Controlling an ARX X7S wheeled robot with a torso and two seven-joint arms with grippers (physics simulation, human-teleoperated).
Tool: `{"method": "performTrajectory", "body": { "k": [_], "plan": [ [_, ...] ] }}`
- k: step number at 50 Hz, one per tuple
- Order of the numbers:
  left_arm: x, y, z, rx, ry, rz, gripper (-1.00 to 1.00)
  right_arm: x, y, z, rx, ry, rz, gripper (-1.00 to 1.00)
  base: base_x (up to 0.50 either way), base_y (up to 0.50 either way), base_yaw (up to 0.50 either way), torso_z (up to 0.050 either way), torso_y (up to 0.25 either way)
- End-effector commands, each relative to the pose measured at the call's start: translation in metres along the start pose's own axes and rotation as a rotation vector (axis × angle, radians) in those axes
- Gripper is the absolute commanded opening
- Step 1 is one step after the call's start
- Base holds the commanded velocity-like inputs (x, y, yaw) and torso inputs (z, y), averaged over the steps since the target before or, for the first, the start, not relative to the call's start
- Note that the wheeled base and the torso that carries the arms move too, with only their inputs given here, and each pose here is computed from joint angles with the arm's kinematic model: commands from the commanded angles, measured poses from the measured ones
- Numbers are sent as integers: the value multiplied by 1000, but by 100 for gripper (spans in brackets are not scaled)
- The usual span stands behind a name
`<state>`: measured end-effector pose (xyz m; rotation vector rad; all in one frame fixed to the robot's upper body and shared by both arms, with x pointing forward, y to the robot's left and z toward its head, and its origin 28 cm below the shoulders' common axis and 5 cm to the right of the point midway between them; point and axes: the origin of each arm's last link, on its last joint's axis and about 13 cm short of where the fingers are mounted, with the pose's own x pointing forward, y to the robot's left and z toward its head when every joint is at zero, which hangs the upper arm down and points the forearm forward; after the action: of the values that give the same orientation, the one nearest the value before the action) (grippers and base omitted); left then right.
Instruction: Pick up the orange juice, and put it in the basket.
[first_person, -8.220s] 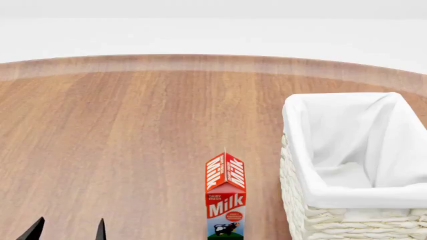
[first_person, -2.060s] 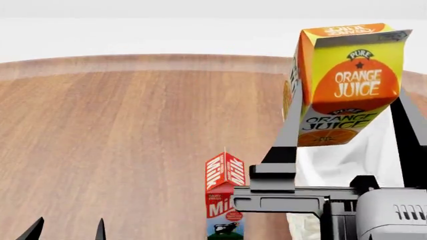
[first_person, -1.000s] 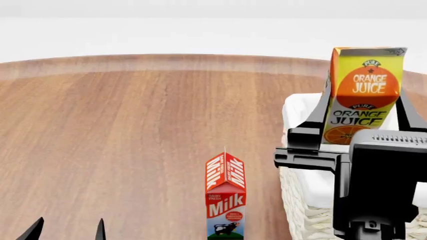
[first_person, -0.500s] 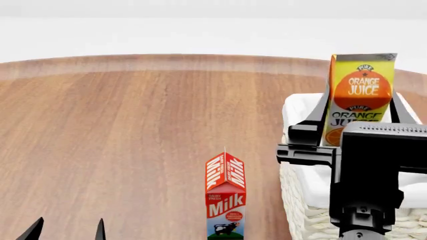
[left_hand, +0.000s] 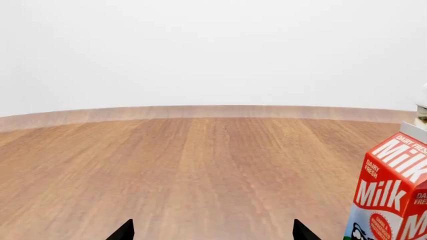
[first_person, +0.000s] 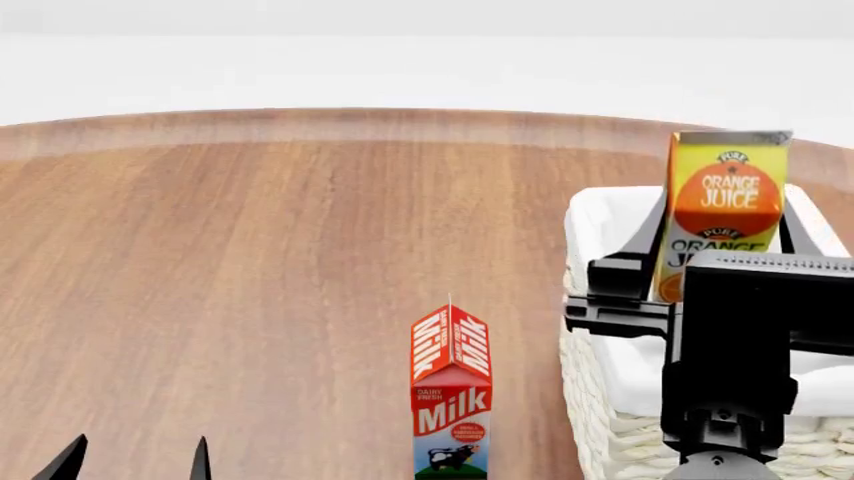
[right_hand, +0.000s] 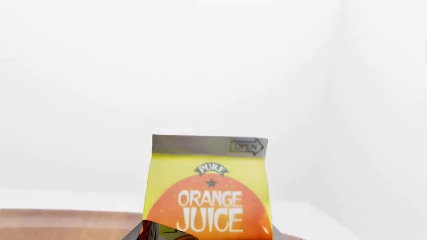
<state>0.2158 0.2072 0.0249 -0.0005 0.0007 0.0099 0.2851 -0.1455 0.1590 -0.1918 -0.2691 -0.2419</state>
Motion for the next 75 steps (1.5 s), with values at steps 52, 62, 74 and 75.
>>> {"method": "performTrajectory", "body": {
  "k": [52, 62, 74, 75],
  "plan": [
    [0, 0, 0, 0, 0, 0, 100, 30, 2, -32, -62, 40, -53, -100, 0, 0, 0, 0, 1],
    [0, 0, 0, 0, 0, 0, 100, 37, 4, -41, -73, 66, -66, -100, 0, 0, 0, 0, 0],
    [0, 0, 0, 0, 0, 0, 100, 44, 5, -41, -99, 70, -66, -100, 0, 0, 0, 1, 1],
    [0, 0, 0, 0, 0, 0, 100, 45, 5, -41, -99, 71, -68, -100, 0, 0, 0, 0, 0]
  ]
}}
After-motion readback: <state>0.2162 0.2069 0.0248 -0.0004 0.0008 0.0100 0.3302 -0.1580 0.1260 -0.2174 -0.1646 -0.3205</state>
